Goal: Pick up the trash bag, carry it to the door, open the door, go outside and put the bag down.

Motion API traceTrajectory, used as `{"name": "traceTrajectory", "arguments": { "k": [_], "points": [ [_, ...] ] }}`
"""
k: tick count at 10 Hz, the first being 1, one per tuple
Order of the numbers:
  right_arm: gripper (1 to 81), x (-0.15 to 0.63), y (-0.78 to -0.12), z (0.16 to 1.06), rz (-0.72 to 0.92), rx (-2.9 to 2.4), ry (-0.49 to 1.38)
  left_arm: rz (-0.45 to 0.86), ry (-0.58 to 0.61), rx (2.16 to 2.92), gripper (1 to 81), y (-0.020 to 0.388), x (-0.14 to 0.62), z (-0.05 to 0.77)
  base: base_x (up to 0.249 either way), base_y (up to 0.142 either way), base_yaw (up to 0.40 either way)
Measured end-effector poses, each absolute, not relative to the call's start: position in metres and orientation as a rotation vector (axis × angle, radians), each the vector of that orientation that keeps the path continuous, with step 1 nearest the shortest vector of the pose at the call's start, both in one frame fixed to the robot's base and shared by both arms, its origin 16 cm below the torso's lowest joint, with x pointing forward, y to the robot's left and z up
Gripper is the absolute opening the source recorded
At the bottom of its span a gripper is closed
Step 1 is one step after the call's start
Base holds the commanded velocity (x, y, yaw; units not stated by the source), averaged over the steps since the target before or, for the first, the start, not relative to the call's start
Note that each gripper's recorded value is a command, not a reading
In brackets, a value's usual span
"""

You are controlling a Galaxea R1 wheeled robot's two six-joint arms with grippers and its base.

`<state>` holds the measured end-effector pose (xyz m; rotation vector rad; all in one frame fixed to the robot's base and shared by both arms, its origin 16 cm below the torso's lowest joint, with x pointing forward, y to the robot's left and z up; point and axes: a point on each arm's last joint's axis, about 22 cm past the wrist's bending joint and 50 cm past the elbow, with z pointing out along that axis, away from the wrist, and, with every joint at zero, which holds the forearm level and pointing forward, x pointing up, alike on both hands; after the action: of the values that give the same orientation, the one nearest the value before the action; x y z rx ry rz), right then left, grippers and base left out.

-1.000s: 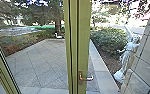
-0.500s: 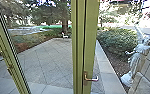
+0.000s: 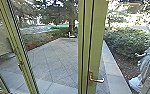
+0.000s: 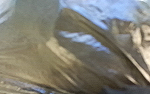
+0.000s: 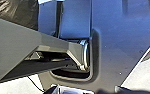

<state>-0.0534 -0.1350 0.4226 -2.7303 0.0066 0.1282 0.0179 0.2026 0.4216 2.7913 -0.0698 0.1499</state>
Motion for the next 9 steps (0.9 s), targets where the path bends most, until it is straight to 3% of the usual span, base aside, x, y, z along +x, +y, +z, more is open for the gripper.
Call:
{"name": "traceTrajectory", "arguments": {
  "k": [5, 7, 9],
  "points": [
    [81.1, -0.052, -0.1357, 0.4223, 0.123, -2.732, 0.006, 0.146, -0.07, 2.792, 1.0, 0.2027, 0.016, 0.4215, 0.0, 0.0, 0.086],
    [81.1, -0.0529, -0.1355, 0.4224, 0.126, -2.731, 0.006, 0.15, -0.071, 2.791, 1.0, 0.2024, 0.0177, 0.4216, 0.0, -0.102, 0.0],
    [81.1, -0.0526, -0.1355, 0.4224, 0.125, -2.731, 0.006, 0.149, -0.07, 2.791, 1.0, 0.2024, 0.0174, 0.4215, 0.0, 0.0, 0.0]
  ]
}}
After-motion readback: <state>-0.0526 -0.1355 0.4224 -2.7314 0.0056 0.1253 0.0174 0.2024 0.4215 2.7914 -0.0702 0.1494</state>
